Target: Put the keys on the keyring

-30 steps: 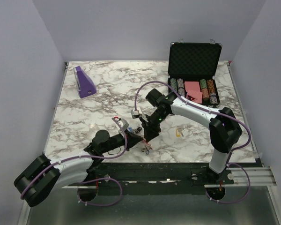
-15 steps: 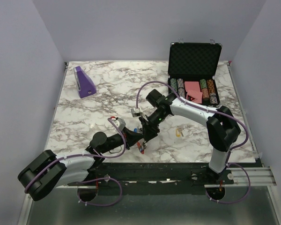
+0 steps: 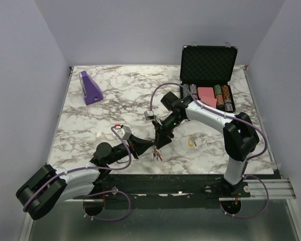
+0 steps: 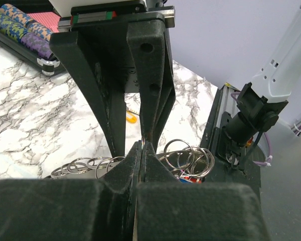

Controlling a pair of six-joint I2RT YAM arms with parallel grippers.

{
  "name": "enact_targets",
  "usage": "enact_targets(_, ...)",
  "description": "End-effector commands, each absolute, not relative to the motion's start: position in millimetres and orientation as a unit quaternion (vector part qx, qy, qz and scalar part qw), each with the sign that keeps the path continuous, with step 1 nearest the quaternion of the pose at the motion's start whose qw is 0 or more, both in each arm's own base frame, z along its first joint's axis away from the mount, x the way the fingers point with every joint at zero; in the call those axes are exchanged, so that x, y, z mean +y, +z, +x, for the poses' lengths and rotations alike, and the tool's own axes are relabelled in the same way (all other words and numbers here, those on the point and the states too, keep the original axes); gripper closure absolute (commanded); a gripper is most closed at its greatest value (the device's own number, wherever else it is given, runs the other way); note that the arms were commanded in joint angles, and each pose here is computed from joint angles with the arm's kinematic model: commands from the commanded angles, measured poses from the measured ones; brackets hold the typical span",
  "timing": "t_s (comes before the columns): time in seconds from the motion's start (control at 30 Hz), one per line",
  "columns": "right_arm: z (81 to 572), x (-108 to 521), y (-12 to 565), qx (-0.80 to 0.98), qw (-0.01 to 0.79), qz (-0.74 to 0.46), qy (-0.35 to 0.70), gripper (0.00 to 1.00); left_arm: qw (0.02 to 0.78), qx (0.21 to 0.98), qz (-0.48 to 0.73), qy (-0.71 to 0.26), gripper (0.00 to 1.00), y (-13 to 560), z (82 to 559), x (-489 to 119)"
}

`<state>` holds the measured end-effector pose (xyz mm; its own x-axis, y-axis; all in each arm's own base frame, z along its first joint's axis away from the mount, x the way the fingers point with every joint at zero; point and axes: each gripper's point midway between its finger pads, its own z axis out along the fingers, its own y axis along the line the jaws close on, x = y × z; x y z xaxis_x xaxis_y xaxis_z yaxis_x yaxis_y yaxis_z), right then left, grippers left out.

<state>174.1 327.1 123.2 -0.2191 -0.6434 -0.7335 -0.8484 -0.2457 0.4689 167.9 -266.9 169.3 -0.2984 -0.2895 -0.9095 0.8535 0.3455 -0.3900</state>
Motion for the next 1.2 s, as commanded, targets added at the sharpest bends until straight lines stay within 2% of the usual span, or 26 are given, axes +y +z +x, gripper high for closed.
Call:
enact_targets(0.0,175,326,139,0.592,0.117,-0.621,0.501,0.59,0.515,0.658,0.222,-0.503,1.00,120,151,-247)
enact_targets(0.3,185,323,149,0.592,0.130,-0.602,0.520,0.60,0.504,0.675,0.220,-0.492,1.00,112,155,-249)
enact_targets(0.63,192,331,139,0.602,0.135,-0.587,0.524,0.61,0.485,0.729,0.189,-0.445,1.00,81,173,-245)
enact_targets(0.83,177,325,126,0.550,0.147,-0.616,0.544,0.62,0.480,0.723,0.192,-0.458,1.00,74,173,-254)
enact_targets(1.17,179,312,95,0.518,0.191,-0.663,0.506,0.60,0.507,0.692,0.195,-0.475,1.00,84,169,-259)
